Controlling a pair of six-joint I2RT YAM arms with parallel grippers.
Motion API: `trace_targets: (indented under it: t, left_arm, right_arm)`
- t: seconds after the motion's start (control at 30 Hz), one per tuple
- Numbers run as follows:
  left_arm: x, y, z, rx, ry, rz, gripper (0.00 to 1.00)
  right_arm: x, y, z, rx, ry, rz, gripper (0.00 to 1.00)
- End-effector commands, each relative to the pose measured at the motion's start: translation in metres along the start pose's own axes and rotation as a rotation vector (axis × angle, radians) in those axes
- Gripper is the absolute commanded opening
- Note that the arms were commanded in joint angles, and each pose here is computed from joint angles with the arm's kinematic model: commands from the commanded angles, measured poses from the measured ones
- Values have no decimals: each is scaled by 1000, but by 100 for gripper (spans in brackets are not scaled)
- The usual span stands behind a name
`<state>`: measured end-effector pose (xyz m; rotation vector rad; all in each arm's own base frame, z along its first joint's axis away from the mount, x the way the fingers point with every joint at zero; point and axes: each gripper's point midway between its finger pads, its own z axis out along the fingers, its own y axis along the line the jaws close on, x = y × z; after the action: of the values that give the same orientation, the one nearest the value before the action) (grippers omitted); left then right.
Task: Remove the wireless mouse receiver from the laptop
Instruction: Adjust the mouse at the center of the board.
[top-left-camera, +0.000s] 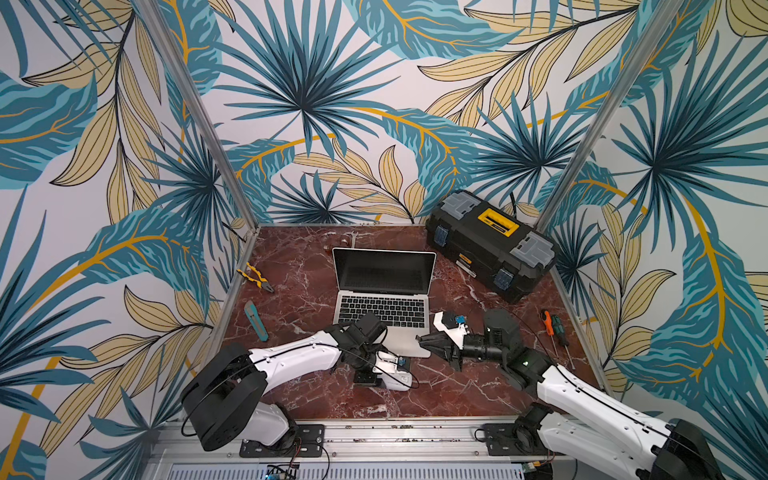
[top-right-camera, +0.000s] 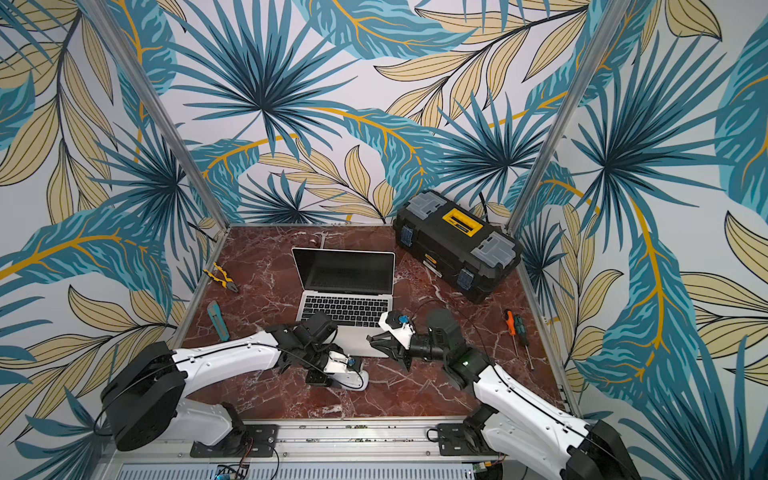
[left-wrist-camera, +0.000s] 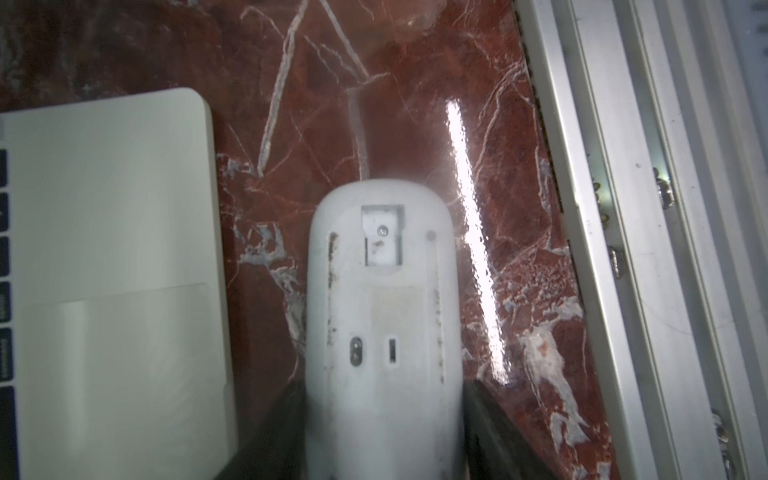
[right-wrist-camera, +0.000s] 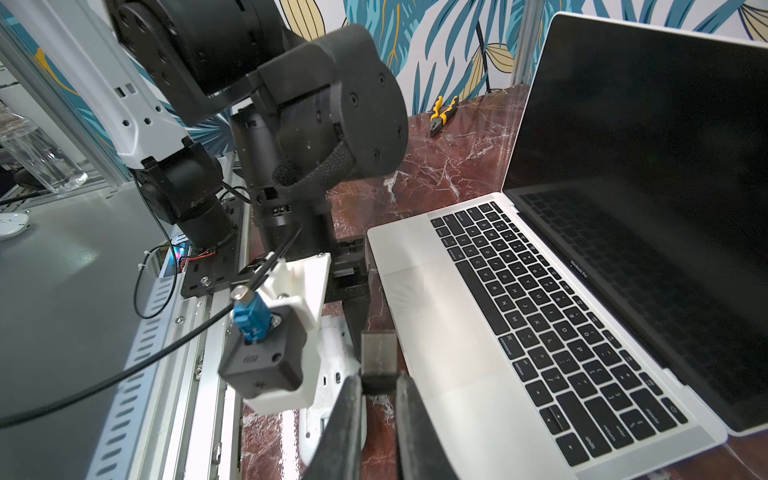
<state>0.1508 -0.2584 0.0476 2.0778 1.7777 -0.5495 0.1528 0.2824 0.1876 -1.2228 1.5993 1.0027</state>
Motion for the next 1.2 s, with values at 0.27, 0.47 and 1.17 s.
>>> trace_targets:
  t: [0.27, 0.47, 1.17]
  left_arm:
    - [-86, 24, -21, -113, -217, -35, 55]
    - [-78, 14, 1, -136, -224, -80, 54]
    - [-38, 12, 46, -238, -229, -202, 71]
  right_arm:
    - [0, -9, -13, 106, -6, -22, 0]
    - [-7, -13, -19, 148, -18, -39, 0]
    - [3, -24, -26, 229, 39, -19, 0]
